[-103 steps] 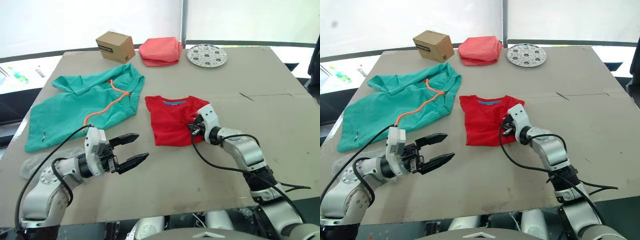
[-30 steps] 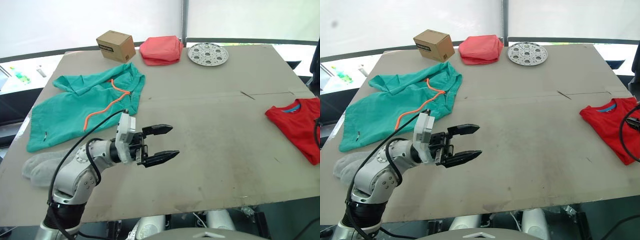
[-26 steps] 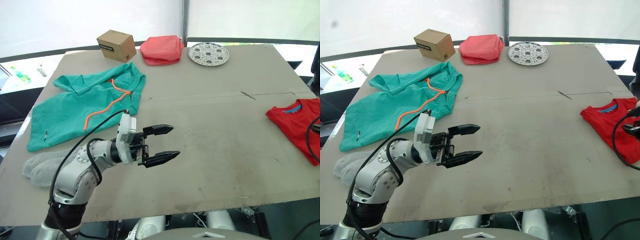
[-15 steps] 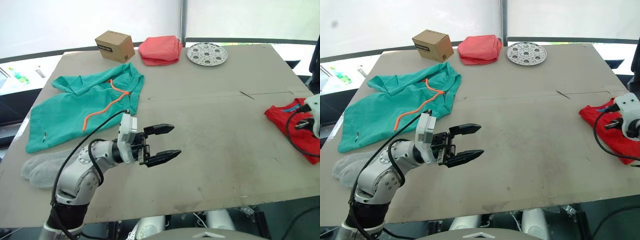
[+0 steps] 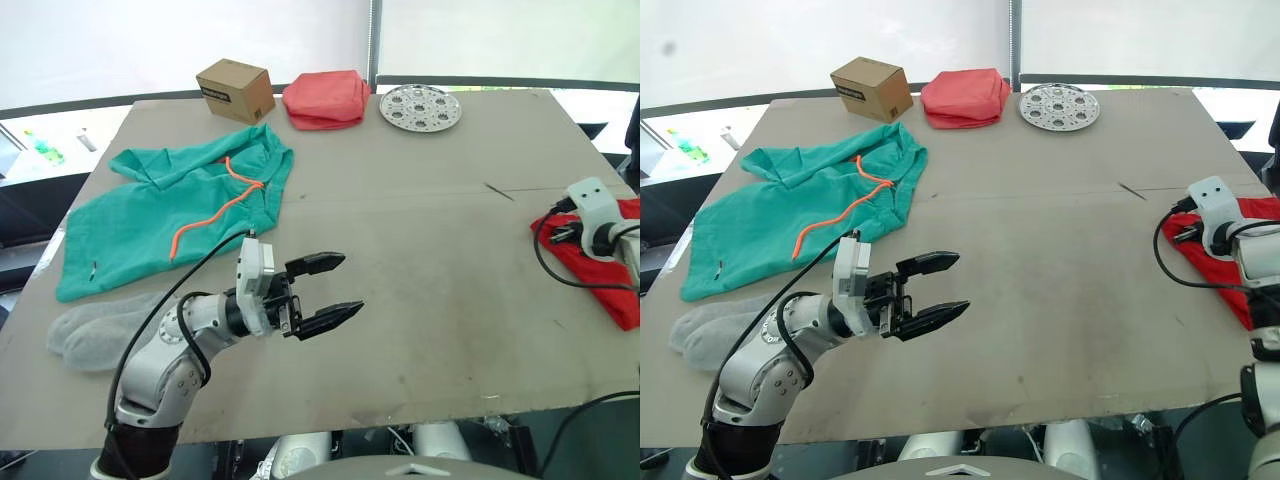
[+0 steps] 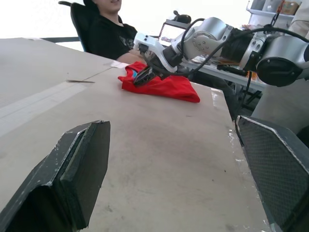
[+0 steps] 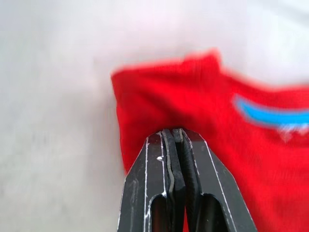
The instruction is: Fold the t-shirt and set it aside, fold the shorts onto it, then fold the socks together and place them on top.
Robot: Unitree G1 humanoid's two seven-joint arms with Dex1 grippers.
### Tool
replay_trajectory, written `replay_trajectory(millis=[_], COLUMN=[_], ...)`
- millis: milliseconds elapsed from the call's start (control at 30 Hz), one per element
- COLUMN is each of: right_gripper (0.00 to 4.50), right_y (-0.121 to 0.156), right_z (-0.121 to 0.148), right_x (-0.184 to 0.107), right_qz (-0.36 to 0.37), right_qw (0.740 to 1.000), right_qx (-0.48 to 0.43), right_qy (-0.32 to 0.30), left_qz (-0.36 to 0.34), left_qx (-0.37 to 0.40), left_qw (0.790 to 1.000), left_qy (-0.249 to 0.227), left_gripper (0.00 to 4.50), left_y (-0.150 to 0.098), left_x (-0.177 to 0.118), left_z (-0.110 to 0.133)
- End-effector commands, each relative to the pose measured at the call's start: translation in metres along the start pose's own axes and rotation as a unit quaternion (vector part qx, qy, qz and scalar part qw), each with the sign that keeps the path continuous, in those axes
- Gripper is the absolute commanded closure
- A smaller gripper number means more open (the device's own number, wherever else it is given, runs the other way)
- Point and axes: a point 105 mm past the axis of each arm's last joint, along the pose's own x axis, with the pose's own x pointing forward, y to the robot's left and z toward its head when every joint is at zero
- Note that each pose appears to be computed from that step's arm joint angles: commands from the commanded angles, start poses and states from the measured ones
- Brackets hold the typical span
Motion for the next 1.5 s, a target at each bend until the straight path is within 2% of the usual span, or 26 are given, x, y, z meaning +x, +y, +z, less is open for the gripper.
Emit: replay_trajectory(millis=[33,67,133,167,267,333,433,567,700,767,867,933,1033,1133,1200,1233,1267,1333,1367,1400,1433,1500], right_gripper=[4.42,4.42,3.75,3.66,2.23,1.27,0.01,0.01,0.01,0.01,0.01,0.01,0.01,0.01,0.01,0.0,0.0,0.0,0.0,0.0,0.0,0.0], right_y=[0.002,0.013,0.034,0.052,0.092,0.132,0.17,0.196,0.224,0.232,0.234,0.234,0.233,0.23,0.23,0.23,0.231,0.23,0.23,0.231,0.231,0.233], right_z=[0.037,0.043,0.056,0.062,0.072,0.085,0.103,0.114,0.115,0.12,0.117,0.11,0.112,0.11,0.106,0.103,0.102,0.103,0.102,0.101,0.098,0.093], right_x=[-0.044,-0.054,-0.073,-0.083,-0.101,-0.113,-0.125,-0.139,-0.148,-0.144,-0.135,-0.127,-0.13,-0.129,-0.124,-0.121,-0.118,-0.119,-0.119,-0.119,-0.118,-0.116], right_qz=[-0.006,0.005,0.027,0.057,0.124,0.199,0.272,0.315,0.358,0.364,0.363,0.354,0.347,0.335,0.327,0.317,0.31,0.296,0.292,0.29,0.288,0.284], right_qw=[0.993,0.987,0.97,0.957,0.931,0.9,0.863,0.831,0.804,0.802,0.806,0.815,0.816,0.82,0.825,0.831,0.835,0.839,0.84,0.842,0.844,0.848], right_qx=[-0.01,-0.002,0.041,0.057,0.073,0.076,0.068,0.015,-0.048,-0.049,-0.059,-0.073,-0.069,-0.068,-0.068,-0.072,-0.075,-0.055,-0.048,-0.044,-0.046,-0.049], right_qy=[-0.121,-0.16,-0.24,-0.279,-0.337,-0.38,-0.421,-0.459,-0.473,-0.471,-0.464,-0.453,-0.458,-0.46,-0.455,-0.45,-0.448,-0.454,-0.454,-0.454,-0.451,-0.444], left_qz=[-0.004,-0.003,0.003,0.013,0.054,0.137,0.236,0.348,0.428,0.443,0.445,0.465,0.468,0.473,0.463,0.457,0.453,0.434,0.426,0.421,0.415,0.4], left_qx=[-0.002,-0.01,-0.021,-0.024,-0.034,-0.02,-0.002,0.042,0.11,0.142,0.192,0.175,0.15,0.133,0.12,0.112,0.107,0.112,0.115,0.117,0.117,0.122], left_qw=[1.0,1.0,0.999,0.999,0.997,0.989,0.97,0.936,0.894,0.878,0.852,0.839,0.83,0.822,0.826,0.829,0.831,0.844,0.85,0.853,0.857,0.867], left_qy=[-0.024,-0.026,-0.027,-0.03,-0.039,-0.053,-0.059,-0.031,0.07,0.111,0.199,0.224,0.265,0.286,0.298,0.302,0.303,0.294,0.288,0.285,0.28,0.271], left_gripper=[0.0,0.0,0.0,0.0,0.0,0.0,0.0,0.0,0.0,0.0,0.0,0.0,0.0,0.0,0.0,0.51,0.66,1.58,1.58,2.33,2.57,3.58], left_y=[-0.005,-0.004,-0.001,0.003,0.017,0.041,0.065,0.091,0.119,0.134,0.154,0.166,0.176,0.183,0.185,0.186,0.188,0.191,0.193,0.195,0.197,0.199], left_x=[0.003,0.003,0.003,0.005,0.007,0.006,-0.007,-0.027,-0.052,-0.064,-0.073,-0.079,-0.089,-0.096,-0.095,-0.095,-0.095,-0.088,-0.085,-0.082,-0.079,-0.073], left_z=[0.009,0.007,0.005,0.004,0.004,0.009,0.016,0.017,0.01,0.01,0.0,-0.009,-0.021,-0.029,-0.038,-0.042,-0.043,-0.039,-0.037,-0.035,-0.033,-0.028])
